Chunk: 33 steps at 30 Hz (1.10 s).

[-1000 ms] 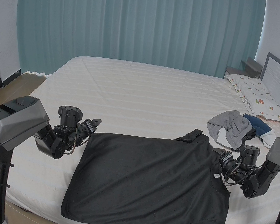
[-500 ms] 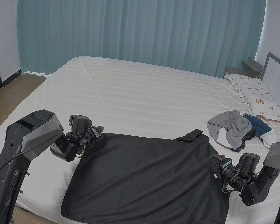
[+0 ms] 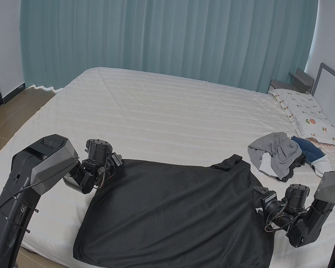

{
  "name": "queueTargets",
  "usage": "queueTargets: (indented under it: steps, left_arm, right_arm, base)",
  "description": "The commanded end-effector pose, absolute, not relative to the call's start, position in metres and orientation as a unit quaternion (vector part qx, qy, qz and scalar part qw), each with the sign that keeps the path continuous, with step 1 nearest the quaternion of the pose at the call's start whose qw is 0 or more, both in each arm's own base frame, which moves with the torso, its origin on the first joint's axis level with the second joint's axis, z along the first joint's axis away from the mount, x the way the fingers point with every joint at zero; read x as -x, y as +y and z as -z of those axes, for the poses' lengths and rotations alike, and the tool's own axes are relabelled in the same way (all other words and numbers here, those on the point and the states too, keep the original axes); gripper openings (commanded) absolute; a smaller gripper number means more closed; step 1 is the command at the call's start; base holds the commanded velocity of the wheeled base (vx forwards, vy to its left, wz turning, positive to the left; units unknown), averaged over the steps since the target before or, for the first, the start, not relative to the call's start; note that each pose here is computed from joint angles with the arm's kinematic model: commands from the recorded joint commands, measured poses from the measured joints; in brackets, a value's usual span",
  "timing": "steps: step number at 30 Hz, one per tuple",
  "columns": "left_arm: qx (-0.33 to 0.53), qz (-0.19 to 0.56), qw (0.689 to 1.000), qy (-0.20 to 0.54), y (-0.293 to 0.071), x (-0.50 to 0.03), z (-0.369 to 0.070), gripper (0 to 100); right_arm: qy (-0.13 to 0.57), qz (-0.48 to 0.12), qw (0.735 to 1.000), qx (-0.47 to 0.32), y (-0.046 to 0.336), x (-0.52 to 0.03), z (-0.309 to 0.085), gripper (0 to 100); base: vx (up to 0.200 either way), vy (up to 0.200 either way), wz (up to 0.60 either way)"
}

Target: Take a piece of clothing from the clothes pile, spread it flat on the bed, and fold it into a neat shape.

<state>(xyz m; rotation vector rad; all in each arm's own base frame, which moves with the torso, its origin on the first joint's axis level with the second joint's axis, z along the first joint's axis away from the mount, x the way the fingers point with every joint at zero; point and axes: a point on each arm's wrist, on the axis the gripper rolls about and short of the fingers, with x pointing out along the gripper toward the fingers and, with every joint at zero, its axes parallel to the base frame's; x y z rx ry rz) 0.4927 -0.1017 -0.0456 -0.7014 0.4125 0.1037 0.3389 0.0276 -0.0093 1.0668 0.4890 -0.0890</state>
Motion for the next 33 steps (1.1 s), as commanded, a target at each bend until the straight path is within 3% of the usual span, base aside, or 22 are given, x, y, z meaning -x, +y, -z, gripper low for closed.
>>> queueTargets:
  steps: [1, 33]
  left_arm:
    - [0.346, -0.065, 0.919, 0.176, -0.096, -0.501, 0.041, 0]
    - [0.348, -0.109, 0.923, 0.127, -0.07, -0.522, 0.043, 0]
  right_arm:
    - [0.231, 0.042, 0.832, -0.503, 0.028, -0.339, 0.01, 100]
    - [0.215, 0.039, 0.836, -0.503, 0.027, -0.339, 0.009, 100]
  base:
    - [0.0, 0.0, 0.0]
    - [0.0, 0.0, 0.0]
